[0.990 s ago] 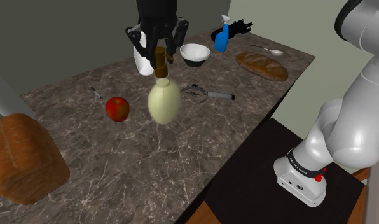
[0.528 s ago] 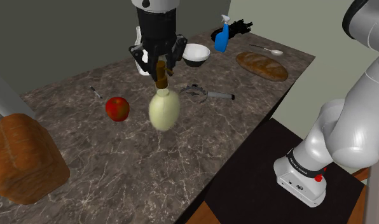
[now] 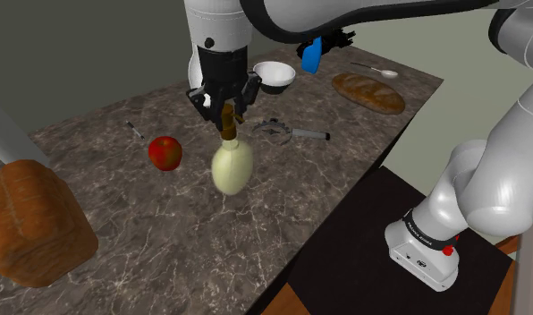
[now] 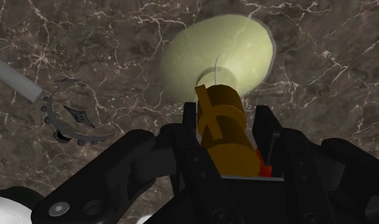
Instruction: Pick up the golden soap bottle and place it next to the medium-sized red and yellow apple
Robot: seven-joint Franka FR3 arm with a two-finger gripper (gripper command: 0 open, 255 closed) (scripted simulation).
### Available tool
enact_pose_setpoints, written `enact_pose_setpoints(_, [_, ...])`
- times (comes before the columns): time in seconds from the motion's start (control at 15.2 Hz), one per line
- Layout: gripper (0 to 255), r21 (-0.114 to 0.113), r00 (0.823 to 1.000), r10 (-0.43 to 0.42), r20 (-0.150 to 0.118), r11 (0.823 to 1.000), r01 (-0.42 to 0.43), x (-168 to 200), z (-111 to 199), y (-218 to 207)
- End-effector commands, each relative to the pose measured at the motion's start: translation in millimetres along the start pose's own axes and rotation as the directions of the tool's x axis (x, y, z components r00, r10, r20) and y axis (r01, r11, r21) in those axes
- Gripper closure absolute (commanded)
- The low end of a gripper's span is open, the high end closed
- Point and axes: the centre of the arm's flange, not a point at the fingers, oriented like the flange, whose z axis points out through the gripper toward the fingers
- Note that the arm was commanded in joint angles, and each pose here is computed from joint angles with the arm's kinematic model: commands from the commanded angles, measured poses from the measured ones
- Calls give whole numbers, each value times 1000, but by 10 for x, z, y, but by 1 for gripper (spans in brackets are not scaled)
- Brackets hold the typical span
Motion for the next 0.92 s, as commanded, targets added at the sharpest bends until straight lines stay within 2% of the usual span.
enact_pose_setpoints(0.0, [255,1,1000,0,-1,1000,0,-10,99,-4])
enact_pose_setpoints(0.59, [255,1,1000,0,-1,1000,0,-17,177,-9])
enact_pose_setpoints(0.66, [0,1,1000,0,-1,1000,0,-16,177,-9])
enact_pose_setpoints(0.86, [0,1,1000,0,-1,1000,0,-15,178,-9])
